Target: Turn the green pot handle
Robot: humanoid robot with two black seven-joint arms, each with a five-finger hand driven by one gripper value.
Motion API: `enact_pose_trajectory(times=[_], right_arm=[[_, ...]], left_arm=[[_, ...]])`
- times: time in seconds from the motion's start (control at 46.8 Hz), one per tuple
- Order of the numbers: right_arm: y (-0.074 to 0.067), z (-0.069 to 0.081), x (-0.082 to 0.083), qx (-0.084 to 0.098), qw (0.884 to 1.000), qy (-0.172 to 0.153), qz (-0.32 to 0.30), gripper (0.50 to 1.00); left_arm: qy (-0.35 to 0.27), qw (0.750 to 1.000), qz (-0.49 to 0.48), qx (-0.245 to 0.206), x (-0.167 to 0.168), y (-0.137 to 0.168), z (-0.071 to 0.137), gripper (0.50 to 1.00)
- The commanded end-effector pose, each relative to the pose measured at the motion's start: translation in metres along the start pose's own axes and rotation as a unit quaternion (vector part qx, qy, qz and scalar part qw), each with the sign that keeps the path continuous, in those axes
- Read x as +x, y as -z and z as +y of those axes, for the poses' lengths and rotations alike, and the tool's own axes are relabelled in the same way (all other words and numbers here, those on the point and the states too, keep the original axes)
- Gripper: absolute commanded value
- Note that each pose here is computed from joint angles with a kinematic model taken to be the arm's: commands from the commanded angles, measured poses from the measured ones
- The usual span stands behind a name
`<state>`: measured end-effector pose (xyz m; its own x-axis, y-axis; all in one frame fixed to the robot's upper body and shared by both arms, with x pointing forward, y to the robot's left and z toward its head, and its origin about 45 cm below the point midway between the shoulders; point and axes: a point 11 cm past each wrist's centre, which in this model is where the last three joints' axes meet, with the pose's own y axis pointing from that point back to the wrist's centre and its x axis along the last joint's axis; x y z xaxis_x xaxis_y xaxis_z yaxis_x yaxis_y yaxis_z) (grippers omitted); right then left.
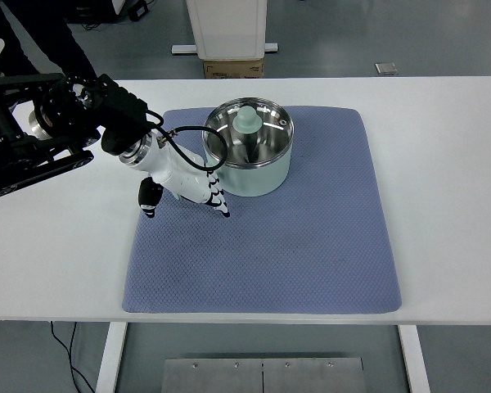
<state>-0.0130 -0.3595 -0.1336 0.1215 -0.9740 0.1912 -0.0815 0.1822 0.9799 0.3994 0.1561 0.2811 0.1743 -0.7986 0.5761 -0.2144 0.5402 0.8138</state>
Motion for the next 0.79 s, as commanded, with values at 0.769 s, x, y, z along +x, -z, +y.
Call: enact_pose_trajectory(times=[0.769], right_arm=[[0.0, 0.0, 0.0, 0.0, 1.0, 0.0, 0.0, 1.0]], left_arm=[[0.013, 0.998, 0.014, 0.055, -0.034, 0.032, 0.026, 1.0]])
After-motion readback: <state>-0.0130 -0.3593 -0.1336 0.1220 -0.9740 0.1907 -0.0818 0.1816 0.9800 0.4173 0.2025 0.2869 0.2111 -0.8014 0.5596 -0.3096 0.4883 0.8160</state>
